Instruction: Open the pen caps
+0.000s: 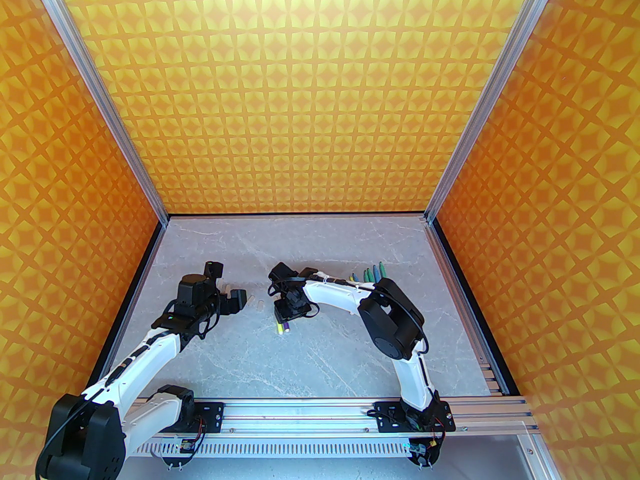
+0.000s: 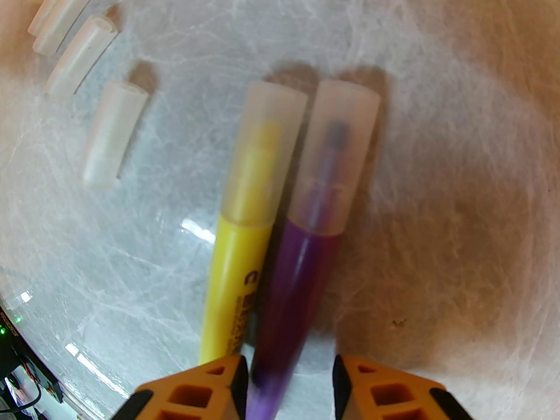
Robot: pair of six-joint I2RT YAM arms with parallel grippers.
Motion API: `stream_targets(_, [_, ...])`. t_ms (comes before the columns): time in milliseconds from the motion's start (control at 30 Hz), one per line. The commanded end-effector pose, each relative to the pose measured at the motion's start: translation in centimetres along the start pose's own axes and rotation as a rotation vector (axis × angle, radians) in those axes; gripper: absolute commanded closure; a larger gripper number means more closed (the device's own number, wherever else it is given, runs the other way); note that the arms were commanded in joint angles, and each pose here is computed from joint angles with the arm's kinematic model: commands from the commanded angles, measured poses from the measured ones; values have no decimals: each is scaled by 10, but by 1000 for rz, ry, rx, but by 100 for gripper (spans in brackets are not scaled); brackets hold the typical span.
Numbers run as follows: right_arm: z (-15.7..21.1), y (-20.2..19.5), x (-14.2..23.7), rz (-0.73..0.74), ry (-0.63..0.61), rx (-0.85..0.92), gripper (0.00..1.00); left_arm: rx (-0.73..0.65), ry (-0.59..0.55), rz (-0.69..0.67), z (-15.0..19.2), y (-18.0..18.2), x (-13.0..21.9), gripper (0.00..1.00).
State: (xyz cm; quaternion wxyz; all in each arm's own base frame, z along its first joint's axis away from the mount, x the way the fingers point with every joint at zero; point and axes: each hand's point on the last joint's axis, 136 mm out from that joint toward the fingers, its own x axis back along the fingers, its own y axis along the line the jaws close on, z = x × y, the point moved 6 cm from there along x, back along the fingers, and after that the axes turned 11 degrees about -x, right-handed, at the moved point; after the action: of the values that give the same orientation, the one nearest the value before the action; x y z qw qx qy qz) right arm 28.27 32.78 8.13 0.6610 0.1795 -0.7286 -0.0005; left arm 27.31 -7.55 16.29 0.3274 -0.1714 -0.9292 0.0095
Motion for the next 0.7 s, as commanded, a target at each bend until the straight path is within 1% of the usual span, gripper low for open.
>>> stream_targets(0, [0,-3,-4,64,11,-14,64,-17,-25,-15,-3,3,3,9])
stream_targets(100, [-2,-6,-7,111,25,-11,66,-15,-24,-15,-3,3,3,9])
stream_targets(400, [-9,-10,-19,184,59,-7,73,-16,-30,-11,-5,2,5,9])
stream_targets(667, [-8,-14,-35,221,94,-13,79,-16,-29,-10,-4,2,6,9])
